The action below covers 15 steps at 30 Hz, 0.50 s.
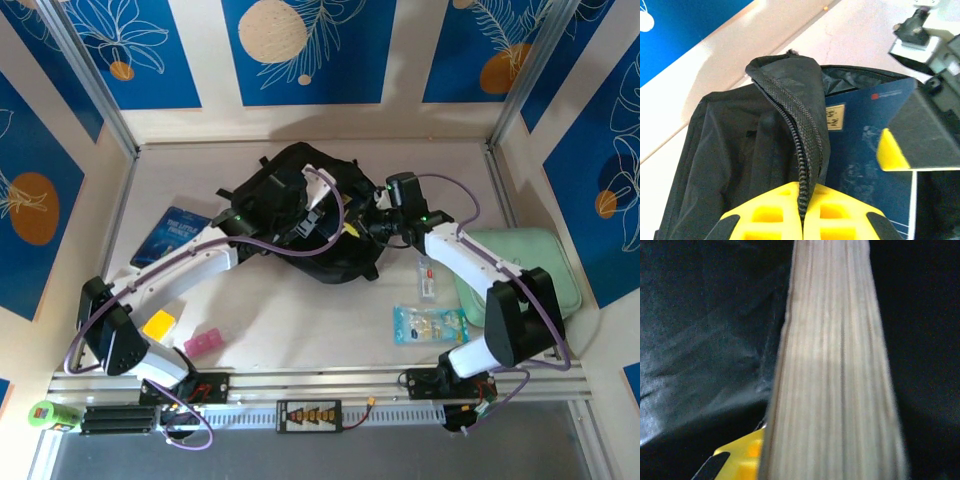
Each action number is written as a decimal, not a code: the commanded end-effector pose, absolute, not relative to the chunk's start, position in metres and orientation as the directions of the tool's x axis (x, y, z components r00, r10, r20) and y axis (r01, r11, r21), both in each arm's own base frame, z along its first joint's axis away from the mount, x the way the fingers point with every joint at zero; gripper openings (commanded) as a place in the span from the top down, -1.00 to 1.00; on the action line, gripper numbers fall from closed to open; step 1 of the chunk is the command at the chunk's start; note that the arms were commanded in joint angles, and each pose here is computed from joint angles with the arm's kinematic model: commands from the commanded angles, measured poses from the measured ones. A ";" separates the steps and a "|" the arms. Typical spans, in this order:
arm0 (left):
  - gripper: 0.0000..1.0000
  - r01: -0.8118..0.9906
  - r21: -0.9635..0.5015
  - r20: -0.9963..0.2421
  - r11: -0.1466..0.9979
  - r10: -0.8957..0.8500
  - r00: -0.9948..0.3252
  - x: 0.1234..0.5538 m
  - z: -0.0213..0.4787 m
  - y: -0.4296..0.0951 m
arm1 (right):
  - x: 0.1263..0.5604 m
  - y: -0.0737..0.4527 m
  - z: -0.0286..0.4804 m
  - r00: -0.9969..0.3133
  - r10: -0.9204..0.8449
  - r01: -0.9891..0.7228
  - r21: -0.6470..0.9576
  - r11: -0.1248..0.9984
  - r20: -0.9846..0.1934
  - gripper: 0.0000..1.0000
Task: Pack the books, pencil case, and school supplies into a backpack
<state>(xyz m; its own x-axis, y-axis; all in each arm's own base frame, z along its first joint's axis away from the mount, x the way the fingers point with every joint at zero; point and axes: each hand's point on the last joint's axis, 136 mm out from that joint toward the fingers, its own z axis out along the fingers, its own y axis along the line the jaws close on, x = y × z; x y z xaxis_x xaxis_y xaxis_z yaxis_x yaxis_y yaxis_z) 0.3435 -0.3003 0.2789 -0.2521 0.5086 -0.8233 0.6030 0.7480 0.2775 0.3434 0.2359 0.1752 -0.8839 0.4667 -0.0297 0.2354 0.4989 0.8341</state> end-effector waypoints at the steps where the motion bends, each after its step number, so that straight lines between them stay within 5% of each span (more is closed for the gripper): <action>1: 1.00 0.602 0.268 -0.886 0.752 0.438 -0.154 0.341 0.318 -0.303 | 0.364 0.252 0.205 -0.890 0.445 0.114 0.897 0.428 -0.099 1.00; 7: 1.00 0.597 0.279 -0.902 0.752 0.418 -0.105 0.345 0.325 -0.307 | 0.379 0.268 0.146 -0.899 0.436 0.185 0.867 0.463 -0.041 1.00; 15: 1.00 0.609 0.270 -0.904 0.746 0.414 -0.107 0.347 0.316 -0.310 | 0.407 0.290 0.120 -0.899 0.426 0.122 0.877 0.466 -0.102 1.00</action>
